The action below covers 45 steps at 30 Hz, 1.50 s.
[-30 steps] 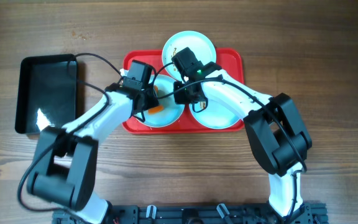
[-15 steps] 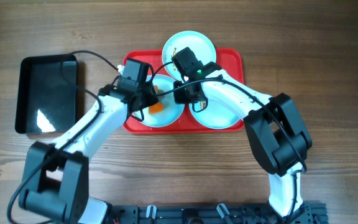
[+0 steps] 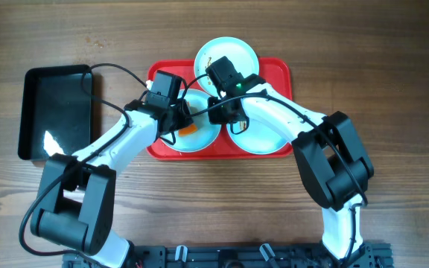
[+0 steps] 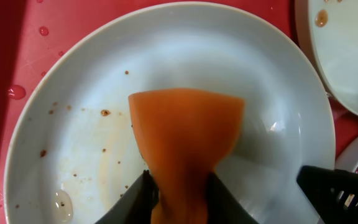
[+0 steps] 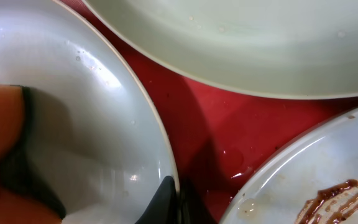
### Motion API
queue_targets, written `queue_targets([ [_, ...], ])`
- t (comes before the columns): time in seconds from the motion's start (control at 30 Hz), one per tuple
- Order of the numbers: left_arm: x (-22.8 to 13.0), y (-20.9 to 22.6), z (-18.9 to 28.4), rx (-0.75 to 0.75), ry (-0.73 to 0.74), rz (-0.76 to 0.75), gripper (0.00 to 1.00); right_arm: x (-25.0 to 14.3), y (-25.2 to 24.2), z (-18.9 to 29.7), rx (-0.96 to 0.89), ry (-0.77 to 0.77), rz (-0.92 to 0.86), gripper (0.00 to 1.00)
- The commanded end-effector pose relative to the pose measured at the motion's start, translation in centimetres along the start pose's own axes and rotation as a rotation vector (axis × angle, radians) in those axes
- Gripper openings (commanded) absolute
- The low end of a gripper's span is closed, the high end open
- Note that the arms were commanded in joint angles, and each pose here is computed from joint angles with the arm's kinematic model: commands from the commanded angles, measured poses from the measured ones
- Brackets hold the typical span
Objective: Clean dirty plates on tray and stack at the side
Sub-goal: 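Lower the plate and scrub it again with the left gripper's sponge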
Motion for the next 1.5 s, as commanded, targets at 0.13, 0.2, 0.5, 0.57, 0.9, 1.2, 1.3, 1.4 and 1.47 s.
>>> queue_targets([
  [0.13,-0.6,0.1,-0.5,0.001,0.023,-0.005,0.17,-0.4,-0.2,-0.7,-0.005,0.017,0.003,0.04],
  [0.2,-0.6,0.2,-0.5,0.003,0.024,-0.005,0.16,-0.4,-0.2,-0.7,-0.005,0.017,0.003,0.04],
  [0.5,-0.5,2.4,-1.0,0.126,-0.041,-0.007,0.04,-0.4,-0.1,-0.7,0.002,0.020,0.002,0.04],
  [0.57,-0.8,2.9,-1.4,0.140,-0.034,-0.009,0.04,-0.4,-0.1,-0.7,0.002,0.020,0.002,0.04],
  [0.9,-0.4,8.0,-1.6,0.409,-0.108,-0.009,0.04,-0.7,-0.1,-0.7,0.005,0.032,0.003,0.04],
  [1.2,2.4,6.0,3.1,0.351,-0.222,0.023,0.04,-0.7,-0.1,-0.7,0.005,0.032,0.003,0.04],
  [1.3,2.5,4.1,4.7,0.219,-0.214,0.036,0.04,-0.7,-0.1,-0.7,0.005,0.032,0.003,0.04],
  [1.4,2.2,2.7,5.5,0.114,-0.178,0.037,0.23,-0.7,-0.1,-0.7,0.005,0.032,0.003,0.04],
  [1.47,1.8,2.1,5.5,0.065,-0.145,0.037,0.34,-0.7,-0.1,-0.7,0.005,0.032,0.003,0.04],
])
Point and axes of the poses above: each gripper's point midway between its finger pads, its own z axis back along the fingers, its own y axis along the line the jaws close on, x = y × z, the point moved 5 cm from there along z, back along the fingers, and after that the axes turned 9 degrees about z, right-handed, at the moved point
